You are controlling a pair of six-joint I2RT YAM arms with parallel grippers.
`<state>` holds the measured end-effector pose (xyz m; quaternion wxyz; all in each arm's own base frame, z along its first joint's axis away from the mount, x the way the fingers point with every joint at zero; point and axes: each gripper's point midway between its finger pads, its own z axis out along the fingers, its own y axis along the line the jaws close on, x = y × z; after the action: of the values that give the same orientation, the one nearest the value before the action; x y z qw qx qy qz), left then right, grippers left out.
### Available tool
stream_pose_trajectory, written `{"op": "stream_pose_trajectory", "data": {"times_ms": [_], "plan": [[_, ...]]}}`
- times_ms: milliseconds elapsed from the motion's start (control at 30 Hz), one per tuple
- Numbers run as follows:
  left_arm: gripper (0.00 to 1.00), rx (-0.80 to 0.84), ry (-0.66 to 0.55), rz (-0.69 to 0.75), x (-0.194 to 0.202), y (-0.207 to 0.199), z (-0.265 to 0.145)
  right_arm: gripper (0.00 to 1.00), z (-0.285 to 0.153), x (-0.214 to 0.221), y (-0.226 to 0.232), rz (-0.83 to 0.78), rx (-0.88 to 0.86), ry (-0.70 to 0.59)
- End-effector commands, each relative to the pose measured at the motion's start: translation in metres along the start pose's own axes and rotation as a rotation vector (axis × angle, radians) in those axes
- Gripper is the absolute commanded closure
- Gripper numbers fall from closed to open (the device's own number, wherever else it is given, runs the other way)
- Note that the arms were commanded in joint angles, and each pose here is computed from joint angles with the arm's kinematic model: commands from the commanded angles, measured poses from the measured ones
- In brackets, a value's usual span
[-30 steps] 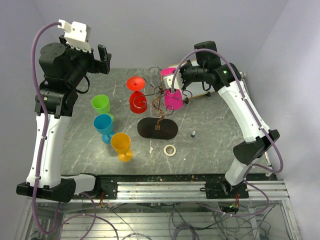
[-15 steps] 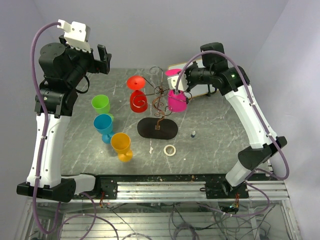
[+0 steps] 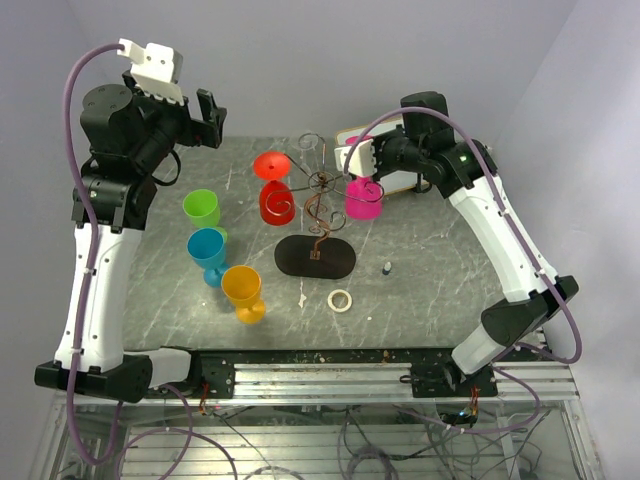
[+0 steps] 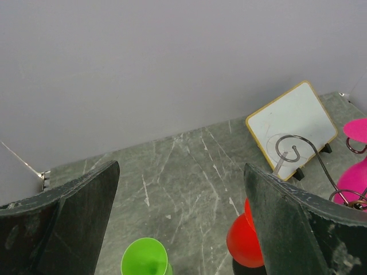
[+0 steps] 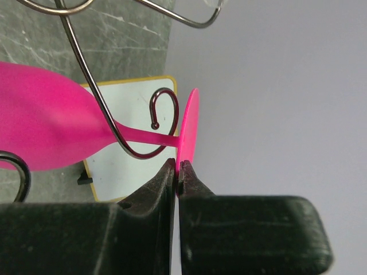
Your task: Place the wine glass upside down on the wine glass rack
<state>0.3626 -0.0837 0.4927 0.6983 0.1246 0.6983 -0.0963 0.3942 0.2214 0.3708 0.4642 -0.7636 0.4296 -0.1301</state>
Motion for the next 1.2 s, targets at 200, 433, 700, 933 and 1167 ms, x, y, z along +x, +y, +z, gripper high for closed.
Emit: {"op": "stream_pose_trajectory", "data": {"times_ms": [200,433,700,933,1167], "plan": [[0.0,0.026,-0.037,0.004,-0.005,-0.002,0.003,1.0,-0.005,0.011,-0.018,0.04,0.097,0.07],[0.01,0.033,-0.031,0.014,-0.003,-0.003,0.002,0.99,0.004,0.009,-0.018,0.061,0.1,0.052],[0.01,0.047,-0.025,0.019,-0.002,-0.006,0.001,0.98,0.011,-0.002,-0.016,0.066,0.083,-0.003],[0.01,0.059,-0.023,0.022,-0.002,-0.008,0.001,0.98,0.02,-0.009,-0.009,0.058,0.05,-0.027],[0.01,0.067,-0.021,0.022,0.002,-0.009,0.002,0.96,0.021,-0.015,0.0,0.039,0.011,-0.047]]}}
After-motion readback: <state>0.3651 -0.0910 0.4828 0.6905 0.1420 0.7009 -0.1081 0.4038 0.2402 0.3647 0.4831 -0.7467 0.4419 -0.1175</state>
